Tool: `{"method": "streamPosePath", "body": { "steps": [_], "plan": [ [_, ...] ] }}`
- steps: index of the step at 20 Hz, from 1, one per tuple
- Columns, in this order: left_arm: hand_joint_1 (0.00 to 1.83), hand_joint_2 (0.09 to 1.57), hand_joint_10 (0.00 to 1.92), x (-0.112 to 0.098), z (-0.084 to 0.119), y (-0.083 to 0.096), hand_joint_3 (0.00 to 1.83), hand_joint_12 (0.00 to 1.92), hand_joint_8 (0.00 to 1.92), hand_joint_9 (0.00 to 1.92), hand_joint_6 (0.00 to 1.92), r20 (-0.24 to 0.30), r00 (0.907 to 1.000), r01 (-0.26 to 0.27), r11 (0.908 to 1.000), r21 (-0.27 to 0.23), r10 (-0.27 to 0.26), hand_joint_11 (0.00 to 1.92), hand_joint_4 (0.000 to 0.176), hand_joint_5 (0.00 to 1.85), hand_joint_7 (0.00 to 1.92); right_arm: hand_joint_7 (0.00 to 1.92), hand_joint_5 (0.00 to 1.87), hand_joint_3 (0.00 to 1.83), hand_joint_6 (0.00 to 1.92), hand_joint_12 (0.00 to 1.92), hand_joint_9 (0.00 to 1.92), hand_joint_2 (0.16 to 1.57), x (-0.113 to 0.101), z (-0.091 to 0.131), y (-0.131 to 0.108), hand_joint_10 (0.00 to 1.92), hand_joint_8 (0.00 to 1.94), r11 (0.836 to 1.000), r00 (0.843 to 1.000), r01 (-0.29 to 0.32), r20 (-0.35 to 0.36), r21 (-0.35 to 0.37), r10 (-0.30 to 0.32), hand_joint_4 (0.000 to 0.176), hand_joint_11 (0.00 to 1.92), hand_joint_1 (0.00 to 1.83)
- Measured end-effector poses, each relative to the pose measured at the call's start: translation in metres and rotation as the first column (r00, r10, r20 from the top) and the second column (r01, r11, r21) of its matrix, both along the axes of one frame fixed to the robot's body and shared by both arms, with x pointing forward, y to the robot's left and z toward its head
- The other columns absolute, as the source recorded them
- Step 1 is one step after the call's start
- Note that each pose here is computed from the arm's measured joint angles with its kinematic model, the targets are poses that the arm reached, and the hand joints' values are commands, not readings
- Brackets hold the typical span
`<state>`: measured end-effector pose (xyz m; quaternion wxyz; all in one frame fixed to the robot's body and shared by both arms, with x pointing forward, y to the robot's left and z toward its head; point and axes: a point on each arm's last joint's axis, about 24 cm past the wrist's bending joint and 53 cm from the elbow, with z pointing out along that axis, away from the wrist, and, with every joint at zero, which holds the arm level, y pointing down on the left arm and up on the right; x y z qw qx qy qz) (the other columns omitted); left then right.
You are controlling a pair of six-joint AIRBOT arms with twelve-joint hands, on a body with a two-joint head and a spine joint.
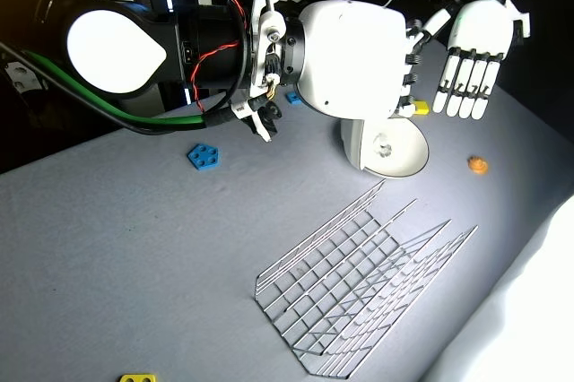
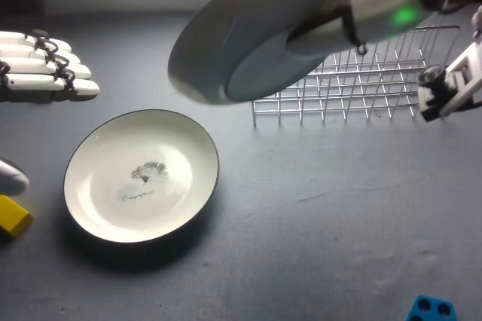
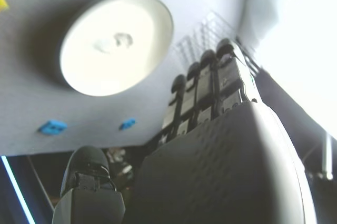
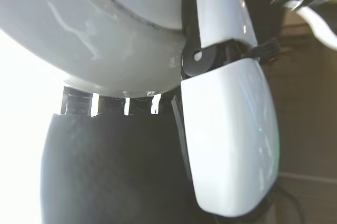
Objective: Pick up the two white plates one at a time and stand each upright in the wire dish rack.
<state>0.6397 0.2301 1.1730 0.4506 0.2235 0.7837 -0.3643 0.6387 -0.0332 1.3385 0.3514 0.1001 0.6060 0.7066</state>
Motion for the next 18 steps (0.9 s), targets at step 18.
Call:
{"method": "streamPosePath", "body": {
  "steps": [18],
  "plan": [
    [0.00, 1.07, 0.00, 0.005, -0.054, -0.013, 0.00, 0.00, 0.00, 0.00, 0.00, -0.083, 0.9965, -0.002, 0.9915, 0.130, 0.013, 0.00, 0.000, 0.00, 0.00, 1.02, 1.00, 0.00, 0.96, 1.13, 0.96, 1.09, 0.071, 0.015, -0.090, 1.08, 0.86, 0.972, 0.967, 0.214, -0.165, 0.101, -0.196, 0.000, 0.77, 1.38]
  ]
}}
